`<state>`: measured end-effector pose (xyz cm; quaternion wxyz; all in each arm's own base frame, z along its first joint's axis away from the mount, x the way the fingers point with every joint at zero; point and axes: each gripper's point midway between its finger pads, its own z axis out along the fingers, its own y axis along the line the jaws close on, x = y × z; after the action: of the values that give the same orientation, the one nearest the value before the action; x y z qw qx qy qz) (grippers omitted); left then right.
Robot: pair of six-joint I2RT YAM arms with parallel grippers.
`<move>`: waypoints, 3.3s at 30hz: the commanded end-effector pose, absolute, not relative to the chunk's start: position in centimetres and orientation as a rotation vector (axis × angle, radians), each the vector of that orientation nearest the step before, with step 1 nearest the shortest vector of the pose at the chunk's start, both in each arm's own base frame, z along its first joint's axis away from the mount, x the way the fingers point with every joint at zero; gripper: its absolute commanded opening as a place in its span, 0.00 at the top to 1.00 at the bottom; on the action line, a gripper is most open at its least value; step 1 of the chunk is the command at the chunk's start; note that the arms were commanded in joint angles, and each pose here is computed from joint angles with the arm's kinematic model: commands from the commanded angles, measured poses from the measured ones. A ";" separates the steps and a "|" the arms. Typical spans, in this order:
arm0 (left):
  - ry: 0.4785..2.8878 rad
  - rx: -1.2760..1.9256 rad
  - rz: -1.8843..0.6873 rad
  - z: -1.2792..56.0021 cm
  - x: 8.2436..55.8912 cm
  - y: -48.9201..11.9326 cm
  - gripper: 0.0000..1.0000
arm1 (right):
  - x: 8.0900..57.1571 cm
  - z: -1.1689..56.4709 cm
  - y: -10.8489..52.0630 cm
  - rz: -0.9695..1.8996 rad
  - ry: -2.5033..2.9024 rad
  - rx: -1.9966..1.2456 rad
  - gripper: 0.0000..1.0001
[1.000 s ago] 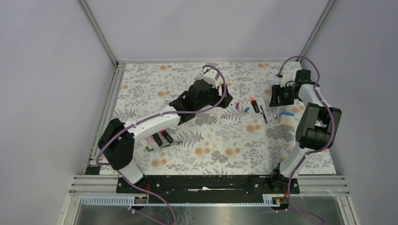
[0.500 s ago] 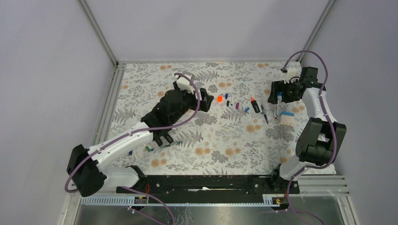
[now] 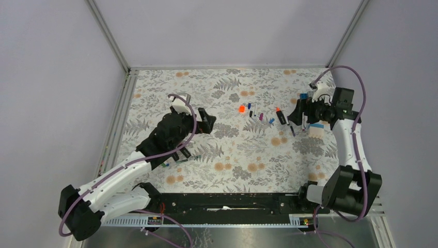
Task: Open the pen caps
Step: Pick up the pen from the center of the board.
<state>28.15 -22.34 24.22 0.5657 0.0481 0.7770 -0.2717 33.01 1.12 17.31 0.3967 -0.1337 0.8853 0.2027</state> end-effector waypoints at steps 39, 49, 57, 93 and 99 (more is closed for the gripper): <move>2.268 -0.283 -0.399 17.5 20.3 -13.0 0.01 | 27.9 19.8 6.7 0.755 1.889 -0.397 0.01; 2.259 -0.328 -0.375 16.7 19.7 -11.9 0.01 | 28.0 19.4 6.8 0.776 1.891 -0.386 0.00; 2.271 -0.362 -0.257 15.2 20.2 -10.7 0.01 | 28.0 19.3 7.0 0.807 1.890 -0.374 0.00; 2.428 -0.791 0.156 4.3 25.5 -11.2 0.41 | 28.6 16.8 6.2 0.820 1.959 -0.315 0.00; 2.454 -0.787 0.120 3.4 25.8 -11.0 0.42 | 28.6 16.7 6.2 0.822 1.964 -0.312 0.00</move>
<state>25.17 -10.80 3.80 0.2762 -0.2960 0.9124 0.0611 28.24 6.44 16.44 0.4643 -0.1208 0.8083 0.3412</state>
